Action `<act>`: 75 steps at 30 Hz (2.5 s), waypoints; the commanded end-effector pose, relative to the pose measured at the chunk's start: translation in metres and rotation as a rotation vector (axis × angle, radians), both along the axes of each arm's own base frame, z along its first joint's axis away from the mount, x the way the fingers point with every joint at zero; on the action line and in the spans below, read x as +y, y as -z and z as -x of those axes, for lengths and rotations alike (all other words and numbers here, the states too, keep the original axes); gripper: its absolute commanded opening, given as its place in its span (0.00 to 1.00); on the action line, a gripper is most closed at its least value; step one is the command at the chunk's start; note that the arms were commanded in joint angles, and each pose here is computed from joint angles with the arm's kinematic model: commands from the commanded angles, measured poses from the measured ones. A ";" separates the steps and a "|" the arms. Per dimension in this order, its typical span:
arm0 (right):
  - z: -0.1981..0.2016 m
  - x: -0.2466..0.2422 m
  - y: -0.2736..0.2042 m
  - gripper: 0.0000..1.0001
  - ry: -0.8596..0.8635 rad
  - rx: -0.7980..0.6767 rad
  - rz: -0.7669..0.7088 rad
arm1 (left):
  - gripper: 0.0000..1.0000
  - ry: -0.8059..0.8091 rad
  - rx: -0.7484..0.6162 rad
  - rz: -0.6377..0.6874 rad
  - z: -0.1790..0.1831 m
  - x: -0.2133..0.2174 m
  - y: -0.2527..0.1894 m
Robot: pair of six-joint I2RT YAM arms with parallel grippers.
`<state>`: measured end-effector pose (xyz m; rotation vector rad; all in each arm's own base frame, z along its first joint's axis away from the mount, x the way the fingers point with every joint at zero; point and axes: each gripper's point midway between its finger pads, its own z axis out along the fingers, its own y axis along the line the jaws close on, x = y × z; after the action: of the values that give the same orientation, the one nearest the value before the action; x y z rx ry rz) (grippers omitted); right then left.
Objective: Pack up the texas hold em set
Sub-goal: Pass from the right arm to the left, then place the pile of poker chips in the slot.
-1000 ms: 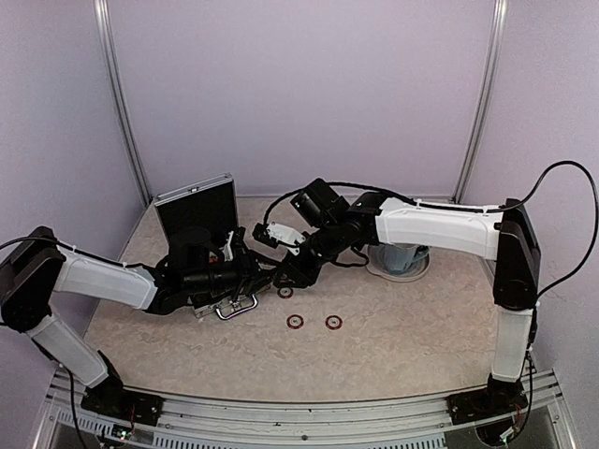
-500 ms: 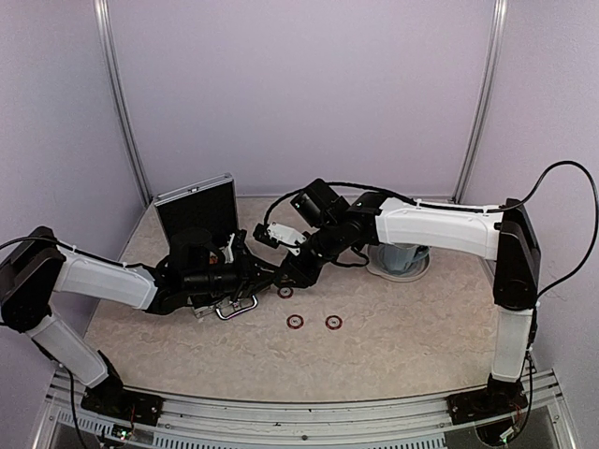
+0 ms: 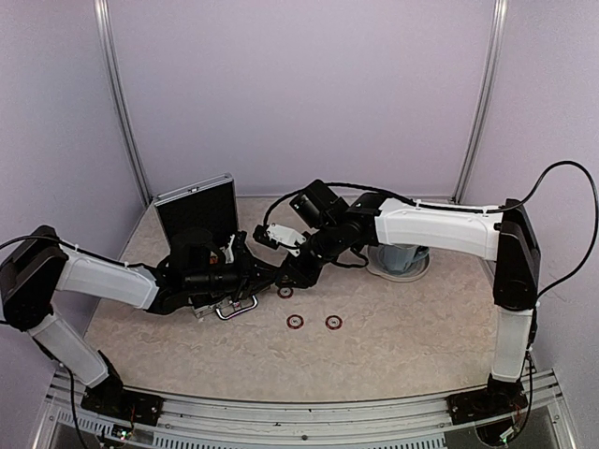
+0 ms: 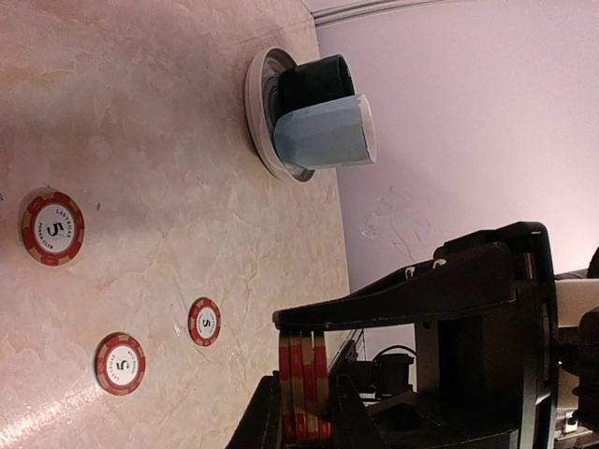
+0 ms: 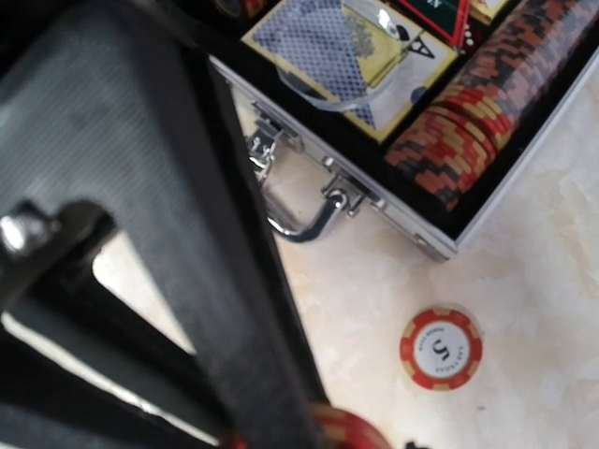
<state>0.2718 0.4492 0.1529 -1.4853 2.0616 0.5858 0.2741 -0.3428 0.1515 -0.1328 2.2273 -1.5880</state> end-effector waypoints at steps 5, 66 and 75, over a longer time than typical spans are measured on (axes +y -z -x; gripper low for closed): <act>-0.001 -0.001 -0.001 0.64 0.010 0.001 -0.009 | 0.00 0.028 -0.044 0.048 0.001 -0.001 -0.015; -0.011 -0.049 0.023 0.83 0.043 0.125 -0.182 | 0.00 0.564 -0.271 -1.421 -0.018 0.169 0.076; -0.012 -0.048 0.028 0.83 0.044 0.136 -0.175 | 0.00 0.549 -0.256 -1.422 -0.020 0.176 0.076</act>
<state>0.2779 0.3987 0.1236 -1.3383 2.0886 0.8359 0.2965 -0.1691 0.0770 1.0237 2.6869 0.1515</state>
